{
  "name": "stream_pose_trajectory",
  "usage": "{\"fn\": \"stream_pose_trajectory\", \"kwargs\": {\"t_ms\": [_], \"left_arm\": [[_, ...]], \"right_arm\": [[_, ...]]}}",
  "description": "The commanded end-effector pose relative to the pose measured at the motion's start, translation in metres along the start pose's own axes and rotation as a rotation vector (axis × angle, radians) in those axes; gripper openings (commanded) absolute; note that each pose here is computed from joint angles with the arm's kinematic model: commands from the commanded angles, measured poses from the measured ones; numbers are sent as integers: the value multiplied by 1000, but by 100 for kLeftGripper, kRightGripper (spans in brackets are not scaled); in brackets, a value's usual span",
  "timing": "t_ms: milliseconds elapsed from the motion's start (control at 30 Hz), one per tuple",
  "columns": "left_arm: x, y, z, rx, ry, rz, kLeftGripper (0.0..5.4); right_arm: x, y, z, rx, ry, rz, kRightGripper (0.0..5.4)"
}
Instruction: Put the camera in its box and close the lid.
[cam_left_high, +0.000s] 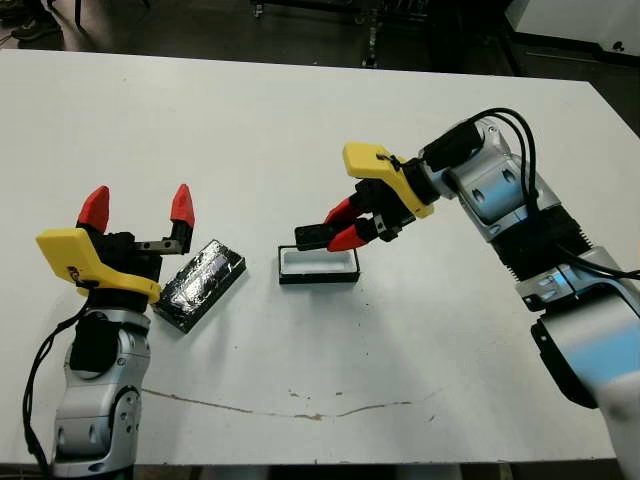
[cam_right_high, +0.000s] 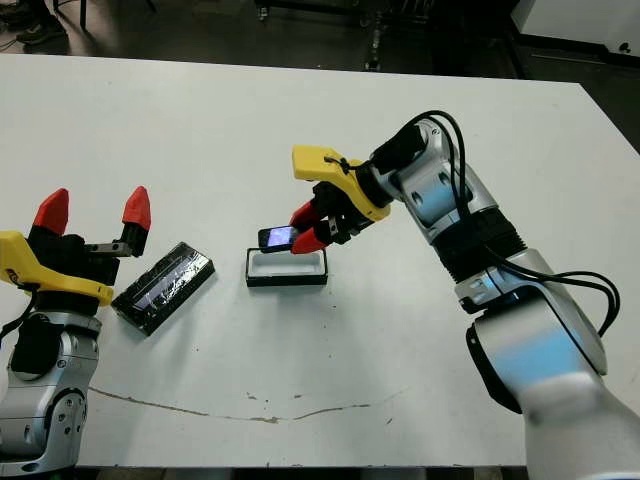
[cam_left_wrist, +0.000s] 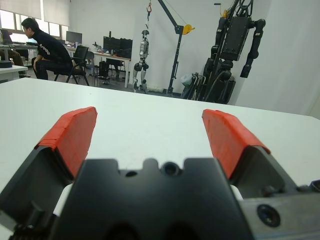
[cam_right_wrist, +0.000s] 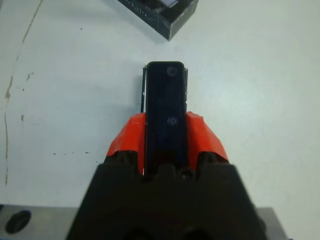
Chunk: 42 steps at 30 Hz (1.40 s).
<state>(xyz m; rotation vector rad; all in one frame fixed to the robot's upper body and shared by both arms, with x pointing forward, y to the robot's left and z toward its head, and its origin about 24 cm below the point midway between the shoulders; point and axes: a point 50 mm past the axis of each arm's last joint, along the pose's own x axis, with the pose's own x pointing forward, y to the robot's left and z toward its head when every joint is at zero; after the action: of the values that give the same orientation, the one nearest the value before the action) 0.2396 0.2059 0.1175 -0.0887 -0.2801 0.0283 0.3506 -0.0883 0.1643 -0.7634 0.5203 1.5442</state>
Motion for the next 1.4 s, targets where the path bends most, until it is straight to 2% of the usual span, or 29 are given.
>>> {"fn": "stream_pose_trajectory", "kwargs": {"t_ms": [33,300,800,1400], "left_arm": [[-2,0,-1,0,13,7,540],[-3,0,-1,1,14,7,540],[-4,-1,-2,-6,15,14,540],[-4,-1,-3,-6,13,8,540]], "right_arm": [[7,1,-6,22,30,3,166],[22,6,-8,13,31,43,166],[32,9,-9,-9,57,50,166],[26,-1,-5,-19,50,-12,166]]}}
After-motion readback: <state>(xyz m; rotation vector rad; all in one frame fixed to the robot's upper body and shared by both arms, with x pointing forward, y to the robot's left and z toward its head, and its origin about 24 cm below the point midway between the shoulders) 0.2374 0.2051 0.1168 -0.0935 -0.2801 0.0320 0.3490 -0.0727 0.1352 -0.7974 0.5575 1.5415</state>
